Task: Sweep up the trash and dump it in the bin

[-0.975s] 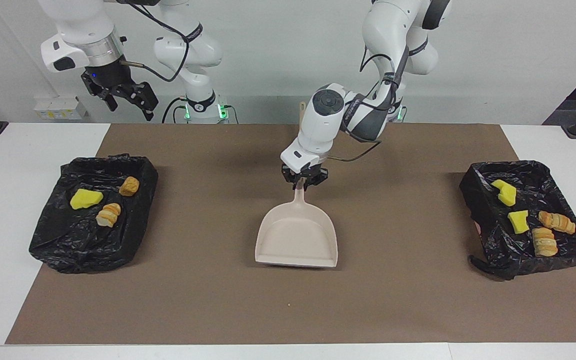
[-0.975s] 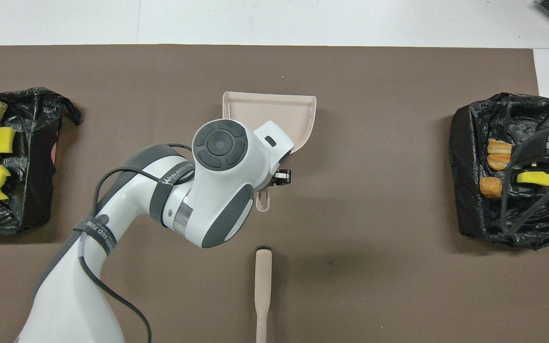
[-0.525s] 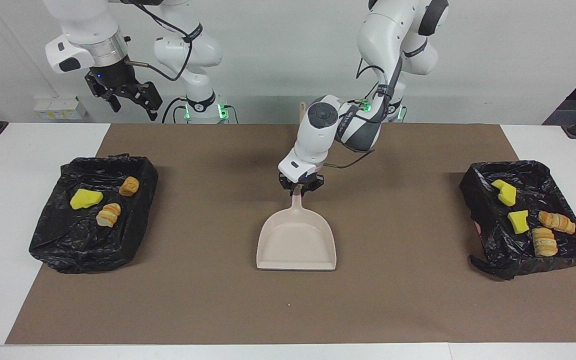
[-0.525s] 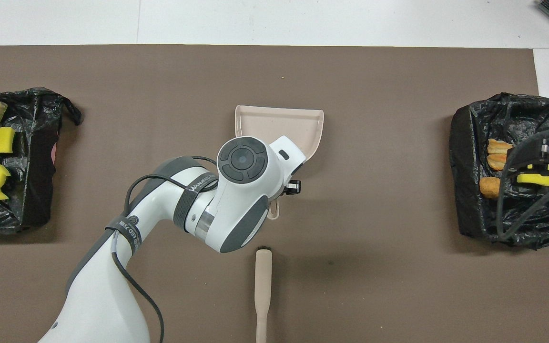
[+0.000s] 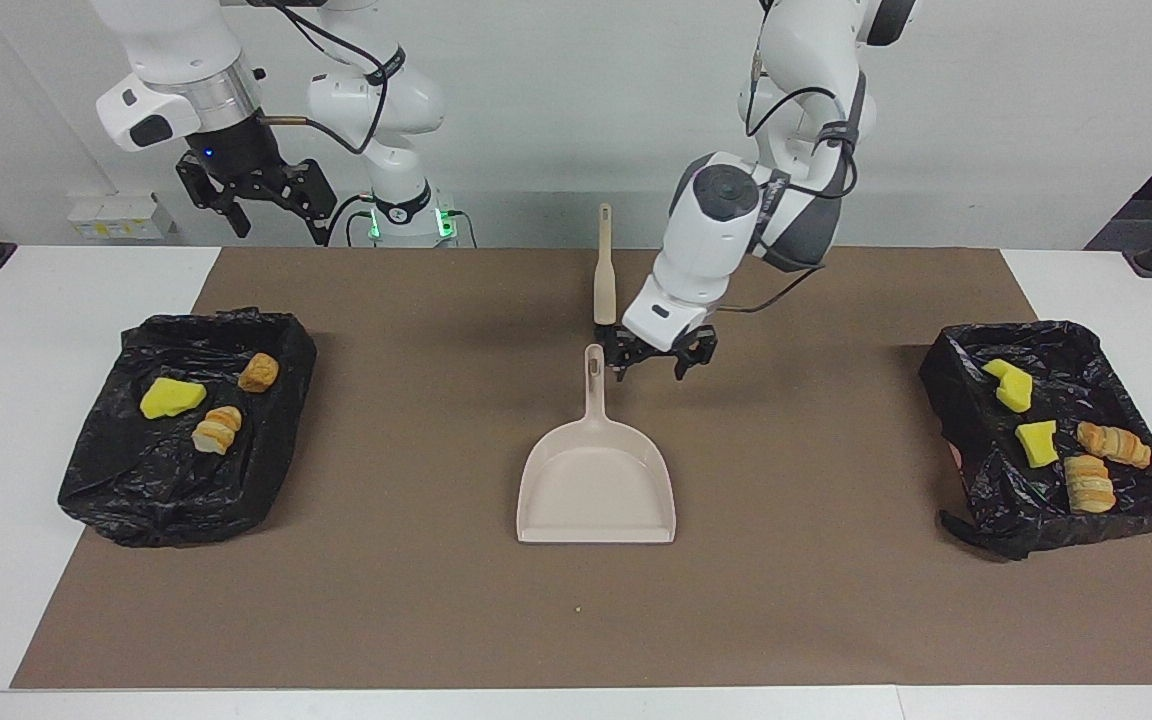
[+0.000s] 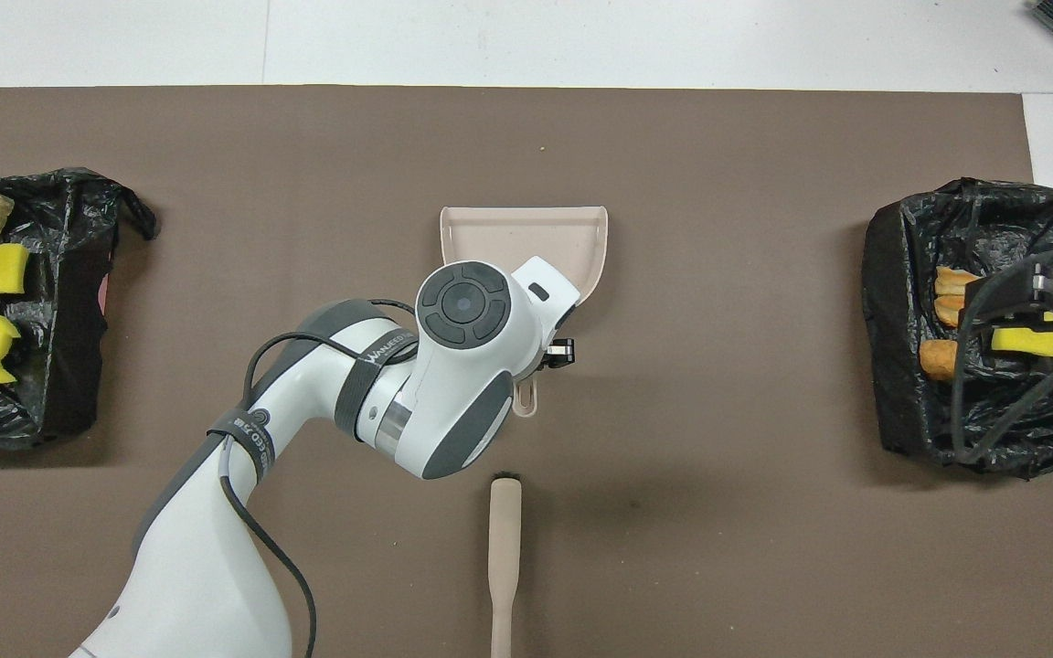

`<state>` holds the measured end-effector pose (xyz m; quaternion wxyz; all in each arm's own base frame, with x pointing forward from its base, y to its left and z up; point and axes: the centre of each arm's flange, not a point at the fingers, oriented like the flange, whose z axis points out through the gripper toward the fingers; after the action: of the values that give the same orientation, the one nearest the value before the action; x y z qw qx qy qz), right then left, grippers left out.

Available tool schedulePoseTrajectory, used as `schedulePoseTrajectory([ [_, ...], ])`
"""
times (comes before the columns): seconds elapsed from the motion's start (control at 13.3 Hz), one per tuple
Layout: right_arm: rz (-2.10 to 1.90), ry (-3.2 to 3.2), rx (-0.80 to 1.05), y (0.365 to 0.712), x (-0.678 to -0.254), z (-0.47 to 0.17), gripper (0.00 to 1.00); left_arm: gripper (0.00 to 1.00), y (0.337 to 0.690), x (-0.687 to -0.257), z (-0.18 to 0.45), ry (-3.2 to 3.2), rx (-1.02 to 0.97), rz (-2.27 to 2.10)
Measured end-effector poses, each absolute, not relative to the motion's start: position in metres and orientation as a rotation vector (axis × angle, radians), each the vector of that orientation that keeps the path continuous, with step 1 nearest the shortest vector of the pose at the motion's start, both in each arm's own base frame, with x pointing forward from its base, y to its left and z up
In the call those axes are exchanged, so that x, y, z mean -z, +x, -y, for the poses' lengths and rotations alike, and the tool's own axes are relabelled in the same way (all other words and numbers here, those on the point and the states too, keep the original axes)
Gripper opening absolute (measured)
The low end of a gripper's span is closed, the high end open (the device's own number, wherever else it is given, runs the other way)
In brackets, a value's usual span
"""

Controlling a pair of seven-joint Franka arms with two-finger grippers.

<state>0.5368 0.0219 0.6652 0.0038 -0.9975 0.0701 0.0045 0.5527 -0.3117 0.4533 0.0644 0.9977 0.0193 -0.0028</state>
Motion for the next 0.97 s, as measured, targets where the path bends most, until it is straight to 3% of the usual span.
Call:
schedulePoseTrajectory([
  [0.6,-0.22,-3.126,-0.015,0.537,-0.665,-0.022,1.0,1.0,0.597,-0.479,0.084,3.035,0.113,0.11],
  [0.97,-0.22,-3.126,-0.018,0.537,-0.664,-0.022,1.0,1.0,0.582,-0.545,0.039,3.105,0.034,0.194],
])
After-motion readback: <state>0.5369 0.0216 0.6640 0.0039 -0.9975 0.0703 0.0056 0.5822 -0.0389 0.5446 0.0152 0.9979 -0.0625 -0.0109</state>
